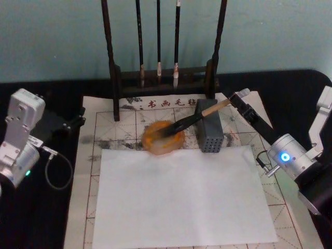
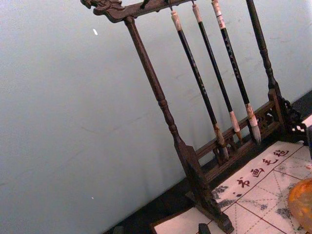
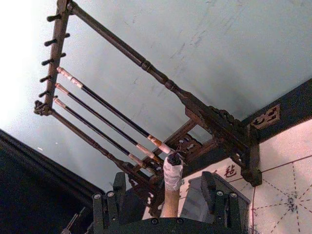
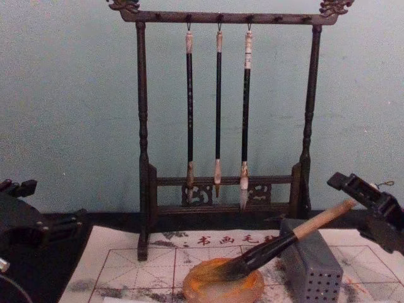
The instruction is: Pick up the brush from the inkstone, write on the paper, then place the brush back to its original position.
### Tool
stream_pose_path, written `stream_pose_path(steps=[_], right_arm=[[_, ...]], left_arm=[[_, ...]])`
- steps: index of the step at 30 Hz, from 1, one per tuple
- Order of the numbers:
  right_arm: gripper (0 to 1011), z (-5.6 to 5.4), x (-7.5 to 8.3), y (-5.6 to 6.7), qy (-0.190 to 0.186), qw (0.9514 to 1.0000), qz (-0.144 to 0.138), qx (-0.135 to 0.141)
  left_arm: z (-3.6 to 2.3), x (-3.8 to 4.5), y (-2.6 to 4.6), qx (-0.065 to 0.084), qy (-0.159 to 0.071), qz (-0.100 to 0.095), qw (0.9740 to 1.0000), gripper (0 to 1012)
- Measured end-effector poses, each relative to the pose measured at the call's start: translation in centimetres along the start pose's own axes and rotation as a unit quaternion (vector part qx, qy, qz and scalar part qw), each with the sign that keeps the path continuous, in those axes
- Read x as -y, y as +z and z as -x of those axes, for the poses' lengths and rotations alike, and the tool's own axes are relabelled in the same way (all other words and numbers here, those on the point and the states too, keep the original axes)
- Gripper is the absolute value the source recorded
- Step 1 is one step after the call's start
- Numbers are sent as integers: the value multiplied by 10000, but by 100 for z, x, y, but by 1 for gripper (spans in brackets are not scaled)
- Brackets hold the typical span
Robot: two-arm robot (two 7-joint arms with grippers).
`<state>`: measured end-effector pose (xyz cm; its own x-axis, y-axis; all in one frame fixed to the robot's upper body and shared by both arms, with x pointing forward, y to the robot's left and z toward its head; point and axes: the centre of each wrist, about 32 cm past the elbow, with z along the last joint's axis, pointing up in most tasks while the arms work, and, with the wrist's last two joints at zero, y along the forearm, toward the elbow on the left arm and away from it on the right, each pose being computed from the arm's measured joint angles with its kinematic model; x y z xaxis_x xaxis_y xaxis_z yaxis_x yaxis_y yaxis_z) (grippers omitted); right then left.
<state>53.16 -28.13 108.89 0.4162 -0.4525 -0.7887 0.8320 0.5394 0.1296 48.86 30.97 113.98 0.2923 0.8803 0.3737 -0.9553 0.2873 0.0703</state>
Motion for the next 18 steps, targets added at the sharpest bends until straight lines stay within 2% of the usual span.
stream_pose_path(steps=[12, 18], right_arm=[[980, 0, 0, 0, -1, 10000, 3, 4], [843, 0, 0, 0, -1, 10000, 5, 6]], left_arm=[[0, 0, 0, 0, 0, 0, 10000, 1001], [0, 0, 0, 0, 0, 0, 10000, 1001]])
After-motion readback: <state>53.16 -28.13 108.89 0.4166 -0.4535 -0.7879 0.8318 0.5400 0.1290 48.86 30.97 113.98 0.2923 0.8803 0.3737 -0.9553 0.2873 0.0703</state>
